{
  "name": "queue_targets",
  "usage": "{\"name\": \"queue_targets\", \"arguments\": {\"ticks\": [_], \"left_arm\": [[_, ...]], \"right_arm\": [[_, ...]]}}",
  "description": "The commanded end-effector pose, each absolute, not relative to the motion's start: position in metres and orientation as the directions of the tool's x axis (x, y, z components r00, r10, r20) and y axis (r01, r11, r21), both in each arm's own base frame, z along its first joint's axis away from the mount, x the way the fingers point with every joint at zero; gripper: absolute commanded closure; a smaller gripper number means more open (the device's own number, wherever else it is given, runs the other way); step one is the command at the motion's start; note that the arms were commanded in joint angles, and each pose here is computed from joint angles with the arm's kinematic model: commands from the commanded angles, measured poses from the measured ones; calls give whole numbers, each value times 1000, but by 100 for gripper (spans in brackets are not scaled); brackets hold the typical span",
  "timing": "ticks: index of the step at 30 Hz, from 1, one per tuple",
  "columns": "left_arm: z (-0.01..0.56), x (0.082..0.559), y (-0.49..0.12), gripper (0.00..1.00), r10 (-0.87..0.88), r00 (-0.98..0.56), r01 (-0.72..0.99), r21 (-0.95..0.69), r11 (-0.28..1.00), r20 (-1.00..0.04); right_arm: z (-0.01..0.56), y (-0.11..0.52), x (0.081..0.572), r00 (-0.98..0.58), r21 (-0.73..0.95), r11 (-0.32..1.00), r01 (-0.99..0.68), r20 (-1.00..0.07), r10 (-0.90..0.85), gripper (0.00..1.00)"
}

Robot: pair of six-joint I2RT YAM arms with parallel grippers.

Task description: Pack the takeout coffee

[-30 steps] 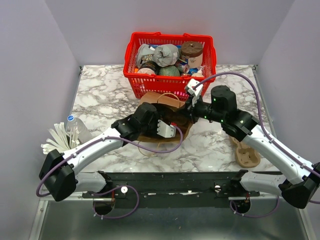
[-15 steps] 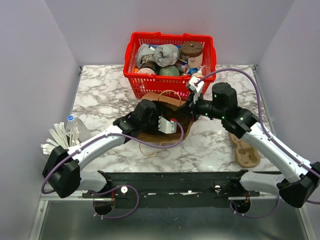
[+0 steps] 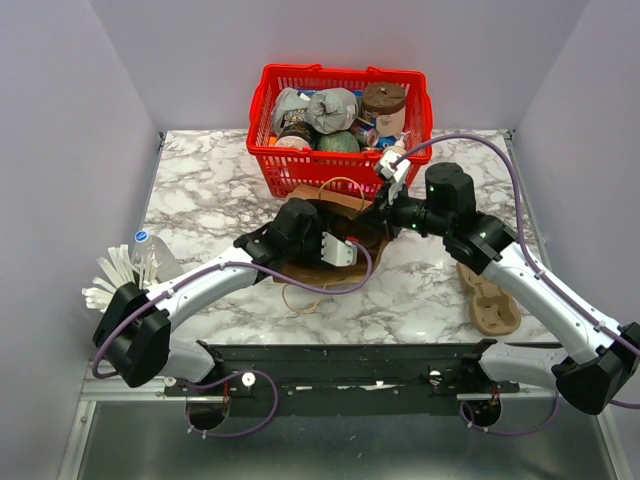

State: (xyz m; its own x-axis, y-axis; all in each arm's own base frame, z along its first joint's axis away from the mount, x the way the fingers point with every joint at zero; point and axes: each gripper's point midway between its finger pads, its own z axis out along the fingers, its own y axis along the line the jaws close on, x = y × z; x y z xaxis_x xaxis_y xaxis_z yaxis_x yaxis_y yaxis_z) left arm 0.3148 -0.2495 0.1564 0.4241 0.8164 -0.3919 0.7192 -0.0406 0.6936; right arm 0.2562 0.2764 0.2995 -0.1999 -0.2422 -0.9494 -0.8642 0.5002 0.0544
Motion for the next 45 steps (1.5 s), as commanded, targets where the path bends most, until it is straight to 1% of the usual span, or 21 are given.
{"name": "queue_targets", "arguments": {"ticks": [1,9,13,17,30,35,37,38,40,41,43,45], "left_arm": [[136,320,-254,100,815,421,753,654,-70,-398],[126,330,-255,100,824,413,751,657,-68,-387],[132,332,-260,100,812,401,763,646,-39,-424],[133,333,-259,100,810,398,764,644,-32,-431],[94,344,-251,100,855,341,806,589,-52,-392],[82,339,-243,100,877,302,848,525,-68,-373],[89,340,-241,89,881,287,853,520,-56,-377],[90,337,-237,78,886,268,860,508,-43,-378],[100,335,-234,66,883,260,855,519,-23,-390],[103,333,-233,54,880,260,852,523,-16,-397],[116,325,-231,44,866,253,851,524,13,-432],[122,319,-231,29,854,245,853,520,35,-459]], "right_arm": [[327,285,242,-175,85,422,-903,-968,-180,100],[327,284,242,-180,91,417,-904,-967,-180,100],[326,284,243,-186,97,417,-904,-966,-179,100],[326,283,243,-188,99,419,-903,-966,-176,100],[327,283,246,-200,114,415,-903,-965,-171,100],[327,280,249,-207,119,424,-898,-964,-169,100],[330,279,252,-209,122,429,-895,-964,-162,100],[329,278,253,-215,127,430,-894,-963,-163,100],[331,277,254,-215,127,432,-893,-963,-162,100],[332,276,255,-215,124,433,-893,-962,-166,100],[333,274,256,-211,117,432,-894,-961,-176,100],[335,273,257,-207,109,431,-896,-960,-187,100]]}}
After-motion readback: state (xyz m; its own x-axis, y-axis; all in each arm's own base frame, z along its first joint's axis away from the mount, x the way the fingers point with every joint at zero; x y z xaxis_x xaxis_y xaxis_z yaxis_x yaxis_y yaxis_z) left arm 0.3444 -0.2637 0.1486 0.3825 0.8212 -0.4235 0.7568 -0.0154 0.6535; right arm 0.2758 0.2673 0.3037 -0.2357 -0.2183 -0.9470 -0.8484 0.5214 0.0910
